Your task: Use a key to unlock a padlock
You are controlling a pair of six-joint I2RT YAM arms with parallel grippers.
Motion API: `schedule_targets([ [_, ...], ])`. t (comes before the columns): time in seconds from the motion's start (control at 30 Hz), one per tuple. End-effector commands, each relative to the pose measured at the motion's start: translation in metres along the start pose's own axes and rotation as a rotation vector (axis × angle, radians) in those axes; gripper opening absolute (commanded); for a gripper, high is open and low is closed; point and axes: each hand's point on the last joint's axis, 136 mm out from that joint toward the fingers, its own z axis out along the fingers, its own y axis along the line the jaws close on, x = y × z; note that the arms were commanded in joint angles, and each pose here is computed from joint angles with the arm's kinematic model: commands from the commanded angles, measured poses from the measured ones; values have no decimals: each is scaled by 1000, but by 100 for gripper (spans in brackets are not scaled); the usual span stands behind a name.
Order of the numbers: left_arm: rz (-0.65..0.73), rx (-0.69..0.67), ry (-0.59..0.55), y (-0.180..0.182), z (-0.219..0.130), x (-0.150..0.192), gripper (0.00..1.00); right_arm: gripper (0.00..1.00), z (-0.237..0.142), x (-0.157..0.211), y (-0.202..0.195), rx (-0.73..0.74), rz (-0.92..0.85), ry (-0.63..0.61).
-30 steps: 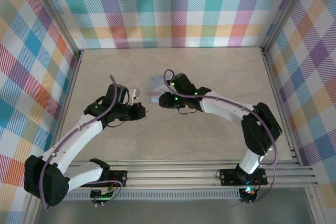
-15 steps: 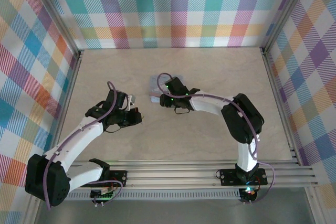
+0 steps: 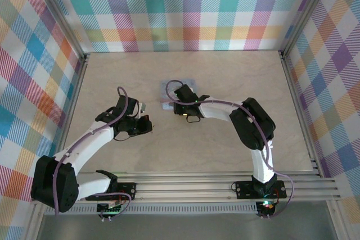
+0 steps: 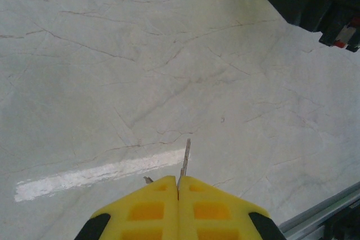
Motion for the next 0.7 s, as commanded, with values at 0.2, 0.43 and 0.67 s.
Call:
schedule_targets([
  [0.2, 22, -17, -50, 9, 9, -10, 0, 42, 3, -16, -3, 58, -25, -38],
  [0.43, 27, -10, -56, 9, 3, -5, 0, 45, 8, -11, -6, 114, 8, -21],
  [0.67, -1, -24, -83, 26, 2, 15, 0, 49, 9, -11, -3, 134, -4, -20],
])
